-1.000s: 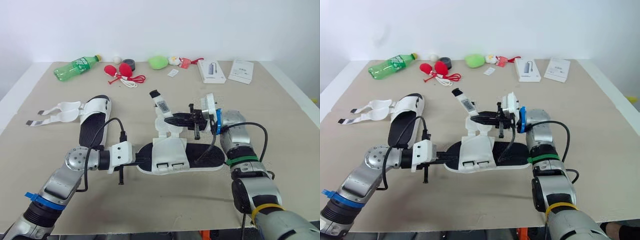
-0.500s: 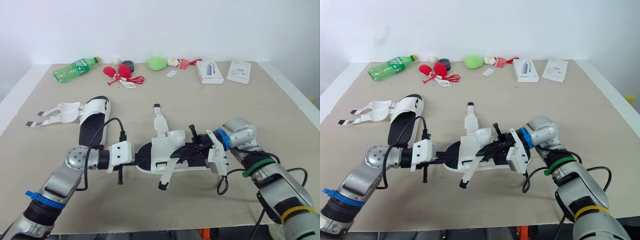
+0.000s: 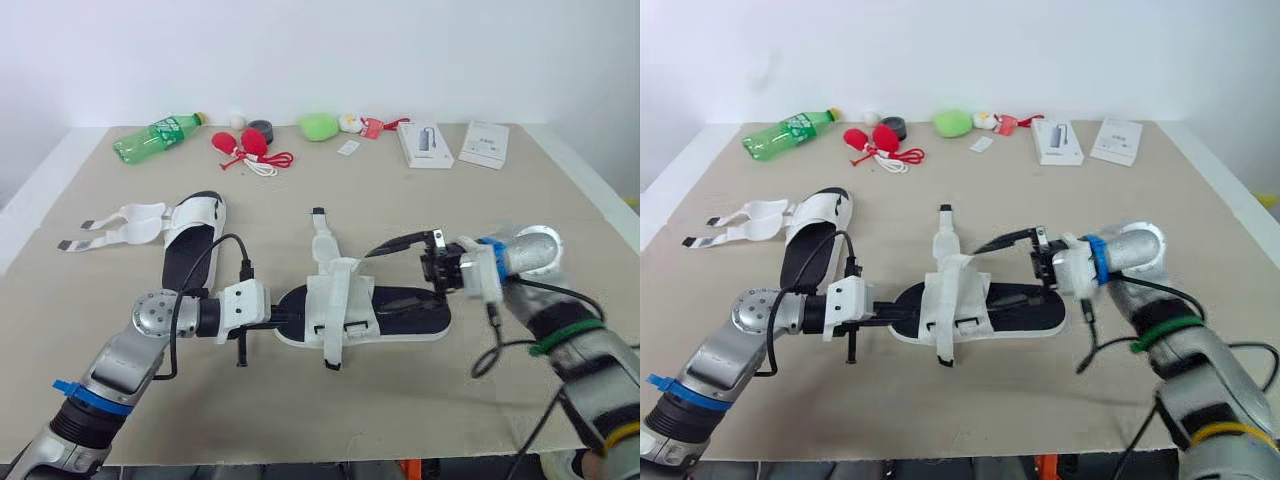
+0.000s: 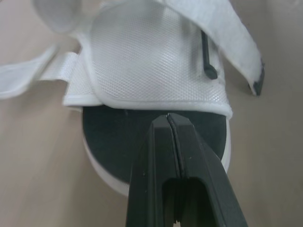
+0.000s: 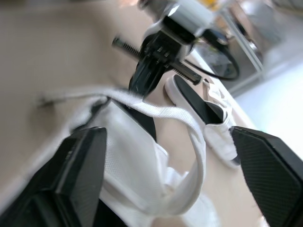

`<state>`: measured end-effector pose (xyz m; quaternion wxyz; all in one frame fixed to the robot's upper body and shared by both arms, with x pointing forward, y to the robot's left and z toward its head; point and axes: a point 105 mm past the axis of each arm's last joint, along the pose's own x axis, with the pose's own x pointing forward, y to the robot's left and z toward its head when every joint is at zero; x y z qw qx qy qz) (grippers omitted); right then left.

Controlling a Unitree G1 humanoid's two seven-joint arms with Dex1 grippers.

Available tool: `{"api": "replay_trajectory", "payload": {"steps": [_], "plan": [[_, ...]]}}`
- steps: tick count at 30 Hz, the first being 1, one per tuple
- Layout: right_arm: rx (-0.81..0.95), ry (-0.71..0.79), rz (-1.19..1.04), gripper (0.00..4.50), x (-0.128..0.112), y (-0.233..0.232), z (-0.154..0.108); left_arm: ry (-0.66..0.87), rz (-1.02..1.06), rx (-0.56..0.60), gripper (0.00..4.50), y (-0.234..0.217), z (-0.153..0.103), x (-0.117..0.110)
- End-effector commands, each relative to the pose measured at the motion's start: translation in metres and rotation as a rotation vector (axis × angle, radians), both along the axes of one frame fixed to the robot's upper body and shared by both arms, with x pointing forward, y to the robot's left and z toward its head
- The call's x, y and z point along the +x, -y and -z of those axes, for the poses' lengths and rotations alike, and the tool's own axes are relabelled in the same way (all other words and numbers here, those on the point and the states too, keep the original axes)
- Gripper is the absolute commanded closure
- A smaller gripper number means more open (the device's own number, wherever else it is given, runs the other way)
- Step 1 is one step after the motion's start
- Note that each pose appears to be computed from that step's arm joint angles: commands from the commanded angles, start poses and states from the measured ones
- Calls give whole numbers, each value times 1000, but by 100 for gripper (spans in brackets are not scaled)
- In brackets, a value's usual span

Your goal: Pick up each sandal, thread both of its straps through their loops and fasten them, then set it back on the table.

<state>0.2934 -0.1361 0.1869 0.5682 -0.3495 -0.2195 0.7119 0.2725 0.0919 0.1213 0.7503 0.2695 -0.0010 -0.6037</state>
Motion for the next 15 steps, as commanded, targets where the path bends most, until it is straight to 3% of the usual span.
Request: {"api": "replay_trajectory", "payload": {"steps": [1, 4, 6, 15], "plan": [[58, -434, 122, 5, -11, 0, -23, 25, 7, -8, 450, -1, -8, 0], [29, -776, 156, 5, -39, -14, -27, 14, 12, -7, 450, 0, -6, -2], [-2, -898, 147, 5, -59, -24, -25, 6, 14, -7, 450, 0, -5, -2], [-95, -1099, 406, 5, -80, -41, 33, -21, 12, -20, 450, 2, -6, -1]]}}
